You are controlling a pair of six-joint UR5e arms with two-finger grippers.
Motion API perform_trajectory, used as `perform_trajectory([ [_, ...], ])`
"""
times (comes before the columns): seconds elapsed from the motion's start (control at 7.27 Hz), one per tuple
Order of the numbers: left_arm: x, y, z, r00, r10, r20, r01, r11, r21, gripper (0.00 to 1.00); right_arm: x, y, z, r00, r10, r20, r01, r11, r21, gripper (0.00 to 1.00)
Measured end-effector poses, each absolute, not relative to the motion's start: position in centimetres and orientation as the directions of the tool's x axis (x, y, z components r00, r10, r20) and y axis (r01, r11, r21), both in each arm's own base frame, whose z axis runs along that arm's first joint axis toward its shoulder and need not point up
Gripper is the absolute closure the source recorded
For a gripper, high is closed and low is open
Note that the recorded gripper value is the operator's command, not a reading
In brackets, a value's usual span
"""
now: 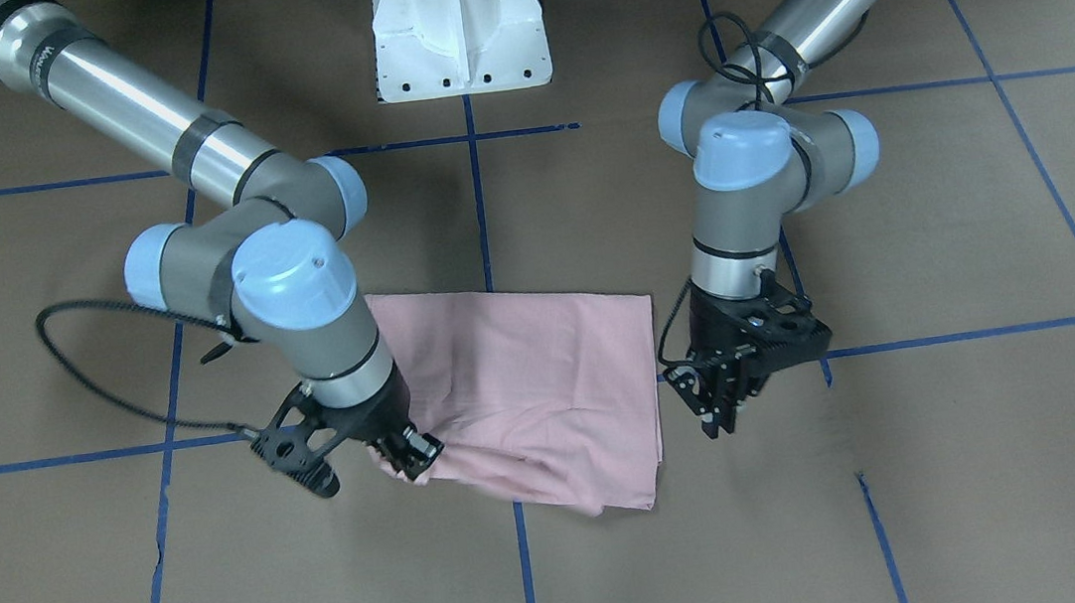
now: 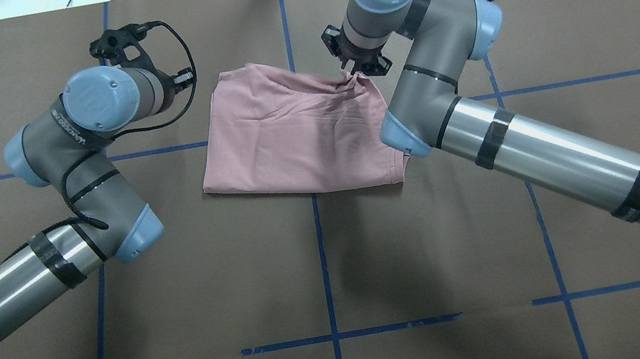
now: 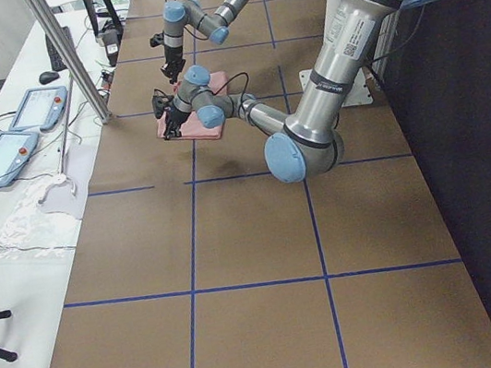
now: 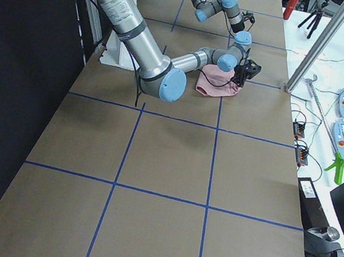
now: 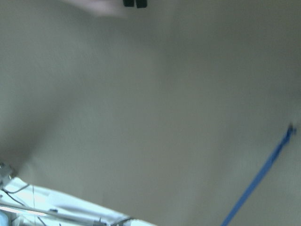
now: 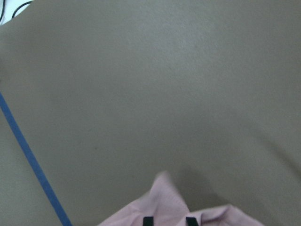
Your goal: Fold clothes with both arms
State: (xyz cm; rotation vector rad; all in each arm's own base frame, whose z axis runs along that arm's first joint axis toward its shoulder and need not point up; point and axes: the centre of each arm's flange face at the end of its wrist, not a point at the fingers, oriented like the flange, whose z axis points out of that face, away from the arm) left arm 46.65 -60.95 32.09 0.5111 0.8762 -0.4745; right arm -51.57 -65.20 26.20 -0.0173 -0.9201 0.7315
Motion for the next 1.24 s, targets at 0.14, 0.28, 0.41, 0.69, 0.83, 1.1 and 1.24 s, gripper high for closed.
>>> perform_trajectory([
  [0.14,46.0,-61.2,31.8,0.548,-0.161,-0.821,0.583,0.777,0.237,0.53,-50.7,-66.2,26.0,0.397,0.556,0.73,-0.559,0.777,-0.289,0.0],
  [0.28,45.6,-61.1,31.4,0.541,-0.148,-0.828,0.583,0.775,0.243,0.54,-49.4,-67.0,25.8,0.398,0.539,0.742,-0.555,0.786,-0.273,0.0],
  [0.41,45.1,-60.8,31.4,0.536,-0.139,-0.833,0.58,0.777,0.244,0.55,-47.2,-68.1,25.9,0.399,0.525,0.752,-0.545,0.795,-0.267,0.0],
  [0.69,40.5,-59.4,32.8,0.537,-0.081,-0.84,0.519,0.816,0.253,0.54,-38.1,-69.9,30.7,0.43,0.475,0.768,-0.48,0.841,-0.251,0.0],
  [0.83,36.0,-58.8,34.1,0.55,-0.017,-0.835,0.452,0.847,0.28,0.54,-30.9,-70.1,35.4,0.465,0.42,0.779,-0.44,0.873,-0.208,0.0],
  [1.1,23.1,-57.8,39.0,0.588,0.147,-0.795,0.281,0.885,0.371,0.54,-15.3,-69.6,44.7,0.529,0.281,0.801,-0.351,0.931,-0.094,0.0],
  [1.24,16.3,-57.0,42.2,0.605,0.232,-0.761,0.2,0.882,0.427,0.54,-8.9,-68.7,48.4,0.563,0.214,0.798,-0.304,0.952,-0.04,0.0],
])
